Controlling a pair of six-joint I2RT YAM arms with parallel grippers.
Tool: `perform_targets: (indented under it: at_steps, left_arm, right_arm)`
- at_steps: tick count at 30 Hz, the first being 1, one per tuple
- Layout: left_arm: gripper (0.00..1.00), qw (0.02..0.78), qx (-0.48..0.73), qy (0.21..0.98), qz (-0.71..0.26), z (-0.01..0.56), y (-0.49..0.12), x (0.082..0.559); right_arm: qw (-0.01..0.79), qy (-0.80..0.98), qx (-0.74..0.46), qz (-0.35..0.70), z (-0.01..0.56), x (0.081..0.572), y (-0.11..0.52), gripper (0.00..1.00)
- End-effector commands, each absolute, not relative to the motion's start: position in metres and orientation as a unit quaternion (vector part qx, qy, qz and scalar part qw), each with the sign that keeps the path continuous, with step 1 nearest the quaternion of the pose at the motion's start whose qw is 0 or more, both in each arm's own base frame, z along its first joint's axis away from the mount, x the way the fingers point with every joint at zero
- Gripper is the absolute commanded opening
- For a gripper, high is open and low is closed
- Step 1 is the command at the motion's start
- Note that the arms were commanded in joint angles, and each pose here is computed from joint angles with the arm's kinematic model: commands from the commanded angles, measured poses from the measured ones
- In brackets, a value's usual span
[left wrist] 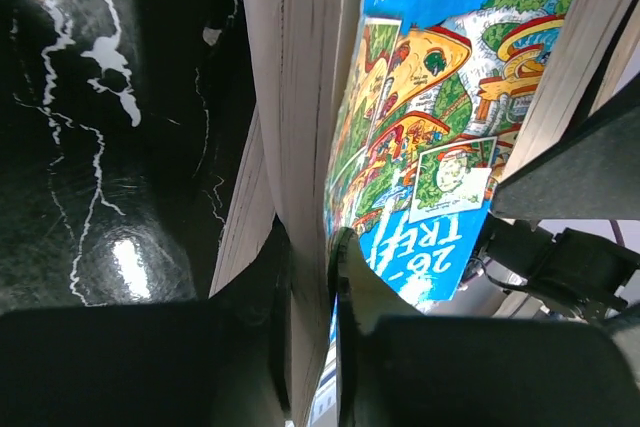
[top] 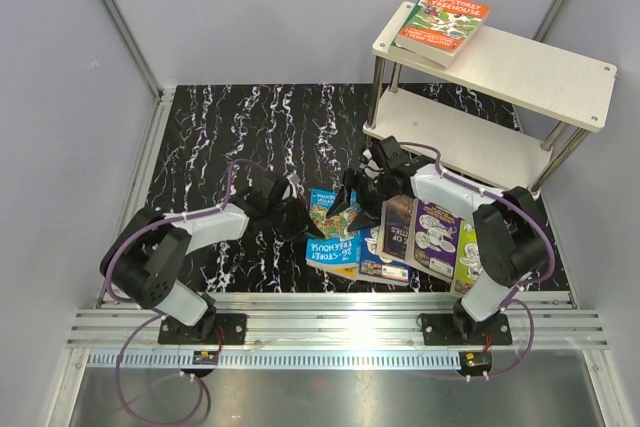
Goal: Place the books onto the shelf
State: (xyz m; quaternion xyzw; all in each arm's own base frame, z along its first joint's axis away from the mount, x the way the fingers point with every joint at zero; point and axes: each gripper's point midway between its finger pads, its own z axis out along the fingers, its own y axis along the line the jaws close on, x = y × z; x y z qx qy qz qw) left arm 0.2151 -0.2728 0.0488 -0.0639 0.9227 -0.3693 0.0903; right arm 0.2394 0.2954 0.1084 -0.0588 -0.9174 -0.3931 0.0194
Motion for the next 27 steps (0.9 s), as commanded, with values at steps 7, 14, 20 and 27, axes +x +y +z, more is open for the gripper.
perform_targets:
  at_steps: [7, 14, 20, 27]
  left_arm:
    - [0.0, 0.115, -0.052, 0.913, -0.388, 0.068, -0.261, 0.206]
    - [0.0, 0.159, -0.079, 0.858, -0.481, 0.123, -0.241, 0.214]
    - [0.0, 0.171, -0.075, 0.823, -0.537, 0.164, -0.246, 0.205]
    - [0.0, 0.192, -0.07, 0.796, -0.57, 0.198, -0.246, 0.198]
  right_arm:
    - [-0.031, -0.934, -0.049, -0.353, 0.132, 0.231, 0.272, 0.87]
    - [-0.102, -0.905, -0.042, -0.41, 0.204, 0.242, 0.278, 0.93]
    - [-0.116, -0.904, -0.044, -0.41, 0.217, 0.249, 0.28, 0.96]
    - [-0.117, -0.92, -0.048, -0.371, 0.202, 0.257, 0.275, 0.96]
